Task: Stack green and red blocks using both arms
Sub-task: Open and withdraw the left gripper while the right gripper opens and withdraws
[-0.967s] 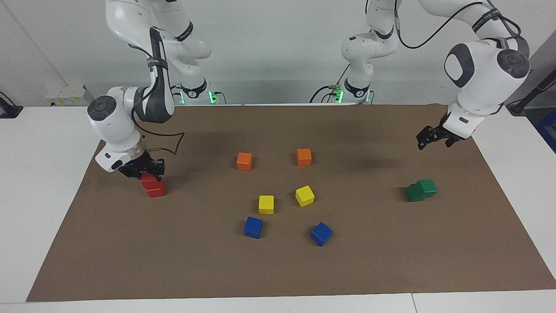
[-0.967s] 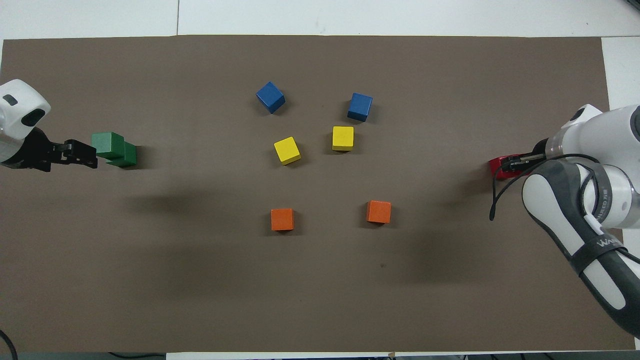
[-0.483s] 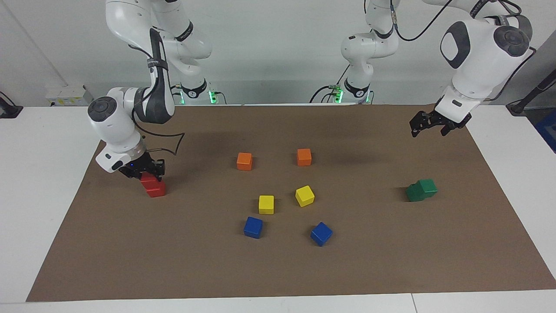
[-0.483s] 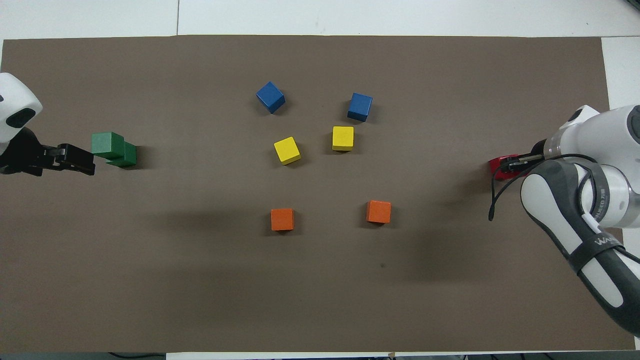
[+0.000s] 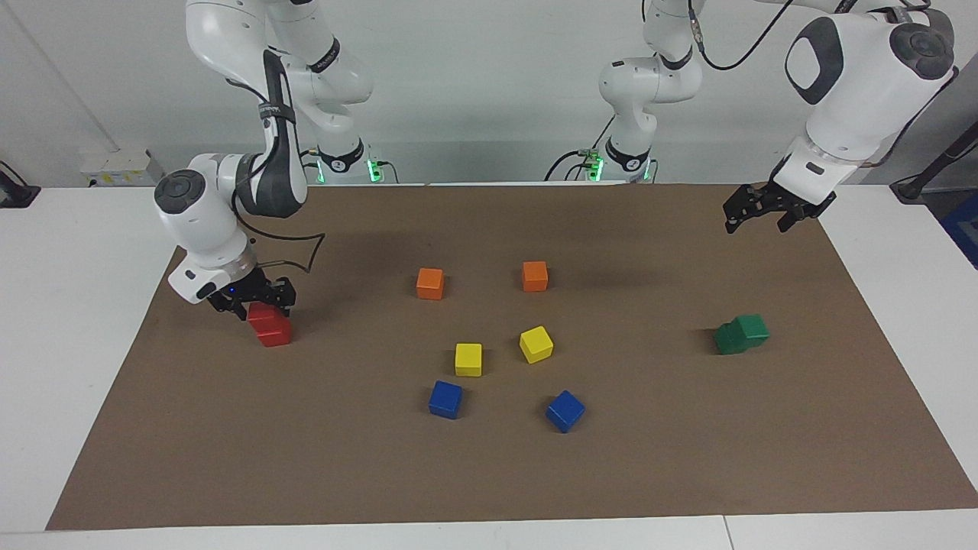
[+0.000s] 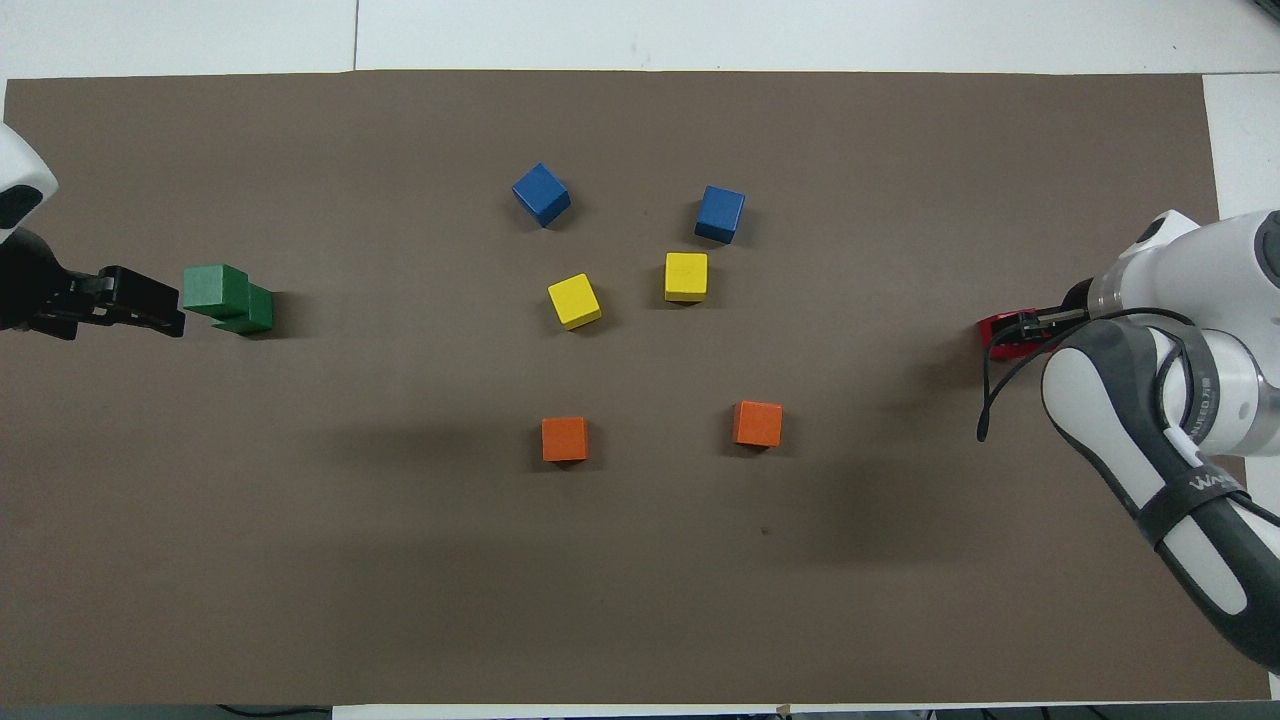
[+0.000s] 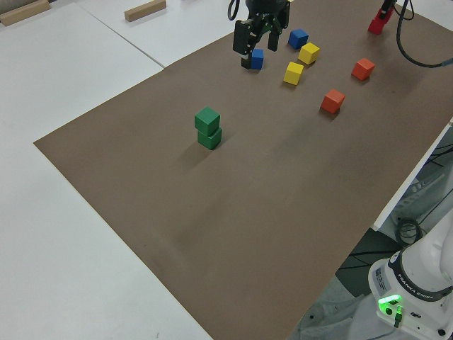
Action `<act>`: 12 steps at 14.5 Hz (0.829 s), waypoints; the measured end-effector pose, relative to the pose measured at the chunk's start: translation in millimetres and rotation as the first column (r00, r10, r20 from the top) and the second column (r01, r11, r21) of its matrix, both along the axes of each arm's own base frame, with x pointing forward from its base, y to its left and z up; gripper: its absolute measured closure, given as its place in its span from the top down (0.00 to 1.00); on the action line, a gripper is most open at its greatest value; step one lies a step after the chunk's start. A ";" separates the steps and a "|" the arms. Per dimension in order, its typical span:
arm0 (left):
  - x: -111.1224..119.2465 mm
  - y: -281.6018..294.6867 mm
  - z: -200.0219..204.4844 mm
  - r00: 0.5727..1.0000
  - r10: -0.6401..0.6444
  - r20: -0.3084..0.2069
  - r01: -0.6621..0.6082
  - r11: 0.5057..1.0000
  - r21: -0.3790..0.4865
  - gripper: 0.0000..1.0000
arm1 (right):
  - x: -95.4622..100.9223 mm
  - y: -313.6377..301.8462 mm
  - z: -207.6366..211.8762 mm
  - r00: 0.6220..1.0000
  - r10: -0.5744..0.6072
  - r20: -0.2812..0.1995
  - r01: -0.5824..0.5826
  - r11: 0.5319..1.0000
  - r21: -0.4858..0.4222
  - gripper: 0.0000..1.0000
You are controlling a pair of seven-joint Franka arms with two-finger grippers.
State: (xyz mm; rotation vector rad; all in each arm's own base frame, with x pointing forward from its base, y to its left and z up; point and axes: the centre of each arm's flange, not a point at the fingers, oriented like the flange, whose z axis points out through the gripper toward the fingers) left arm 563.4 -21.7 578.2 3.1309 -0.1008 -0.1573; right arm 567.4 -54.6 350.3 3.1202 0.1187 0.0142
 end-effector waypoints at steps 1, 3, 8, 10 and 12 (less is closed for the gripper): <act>-0.7 -1.7 1.9 1.000 -0.002 -0.001 0.002 1.000 0.000 1.00 | 0.2 -0.3 0.3 1.000 0.000 0.001 0.000 1.000 0.000 1.00; -2.3 -2.2 2.6 1.000 -0.002 -0.008 0.002 1.000 0.001 1.00 | 3.2 -0.7 4.8 1.000 -0.001 0.011 0.001 1.000 -0.001 1.00; -3.8 -4.3 1.8 1.000 -0.006 -0.018 0.006 1.000 0.001 1.00 | 14.5 5.1 77.1 0.999 0.007 0.044 -0.007 1.000 -0.005 1.00; -4.5 -4.7 3.1 1.000 -0.006 -0.016 0.006 1.000 0.002 1.00 | 6.2 10.3 120.2 0.997 0.014 0.070 -0.013 1.000 -0.009 1.00; -5.6 -4.6 6.3 1.000 -0.006 -0.011 0.006 1.000 0.001 1.00 | -1.9 12.1 155.7 0.998 0.013 0.069 -0.012 1.000 -0.007 1.00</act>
